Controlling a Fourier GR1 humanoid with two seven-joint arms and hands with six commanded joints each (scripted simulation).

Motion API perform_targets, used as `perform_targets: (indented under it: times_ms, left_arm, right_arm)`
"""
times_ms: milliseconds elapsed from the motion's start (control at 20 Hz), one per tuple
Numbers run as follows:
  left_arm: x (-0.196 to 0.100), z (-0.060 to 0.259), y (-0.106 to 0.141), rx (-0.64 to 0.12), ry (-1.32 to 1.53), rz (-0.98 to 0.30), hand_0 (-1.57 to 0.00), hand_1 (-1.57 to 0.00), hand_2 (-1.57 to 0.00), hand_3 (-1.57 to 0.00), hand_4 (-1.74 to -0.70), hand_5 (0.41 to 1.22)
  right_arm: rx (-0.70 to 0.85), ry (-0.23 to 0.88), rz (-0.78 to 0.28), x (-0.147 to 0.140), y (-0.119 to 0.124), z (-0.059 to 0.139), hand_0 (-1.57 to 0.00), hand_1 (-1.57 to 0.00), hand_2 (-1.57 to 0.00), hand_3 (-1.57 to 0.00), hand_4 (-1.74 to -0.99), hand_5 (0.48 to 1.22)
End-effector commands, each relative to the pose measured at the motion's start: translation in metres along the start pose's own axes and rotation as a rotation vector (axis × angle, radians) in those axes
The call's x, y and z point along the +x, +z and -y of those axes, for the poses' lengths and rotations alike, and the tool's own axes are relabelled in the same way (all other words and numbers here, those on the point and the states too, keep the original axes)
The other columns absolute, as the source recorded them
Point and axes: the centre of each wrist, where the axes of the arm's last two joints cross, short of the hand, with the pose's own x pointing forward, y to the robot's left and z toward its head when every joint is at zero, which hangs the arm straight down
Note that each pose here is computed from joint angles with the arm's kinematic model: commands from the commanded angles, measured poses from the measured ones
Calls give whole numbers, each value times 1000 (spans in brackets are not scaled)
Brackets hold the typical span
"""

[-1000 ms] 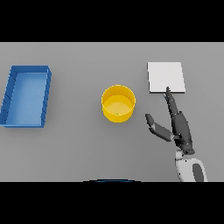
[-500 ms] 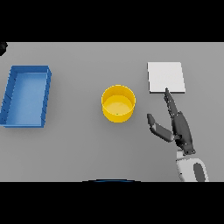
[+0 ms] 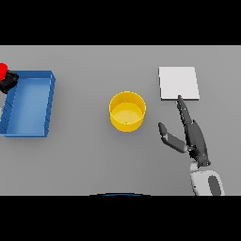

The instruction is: Pick up the red beaker and tilt it to pour out 1 green nut into yellow bowl. Pick up the yellow bowl and place it on the metallic measuring scale.

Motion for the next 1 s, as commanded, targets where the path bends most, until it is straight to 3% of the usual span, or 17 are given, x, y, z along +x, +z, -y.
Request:
perform_targets:
  times_ms: [0,50,150,250,350,500,700,750,850,950]
  left_arm:
    - [0,1,4,-22,-8,0,-1571,-1571,-1526,-1525,-1521,818]
    - [0,-1,8,-68,-32,38,-1469,-1344,-1276,-1318,-1369,774]
    - [-2,-6,14,-165,-9,67,-940,-860,-817,-843,-1126,705]
    - [-2,-10,14,-228,-29,59,-601,-550,-522,-539,-976,664]
    - [0,-9,15,-239,-97,41,-384,-351,-334,-345,-875,644]
    - [-5,-6,14,-221,-172,11,-196,-179,-170,-176,-813,627]
    - [-3,-6,13,-200,-168,69,-80,-73,-69,-72,-776,631]
    - [-1,-9,12,-189,-148,87,-64,-58,-55,-57,-778,633]
    - [-4,-6,16,-193,-100,132,-40,-37,-35,-36,-784,644]
    - [-3,-3,18,-202,-70,147,-25,-23,-22,-23,-793,657]
  right_arm:
    - [4,-6,-2,-2,1,-3,1,1,1,1,-1155,670]
    - [-2,0,-2,-2,3,-1,1,1,1,1,-1153,670]
    - [-4,-1,-5,-1,1,-1,1,1,1,1,-1149,670]
    - [1,-6,3,-2,4,0,1,1,1,1,-1153,670]
    - [-3,-9,9,1,0,-1,1,1,1,1,-1155,669]
    - [-7,28,-3,-2,2,-2,1,1,1,1,-1157,665]
    - [-16,44,-16,2,-1,-3,1,1,1,1,-1144,644]
    - [-19,96,-40,7,-4,-4,1,1,1,1,-1131,631]
    - [61,147,-9,9,-10,-2,1,1,1,1,-1087,649]
    - [168,237,26,15,-21,4,1,1,1,1,-1088,665]
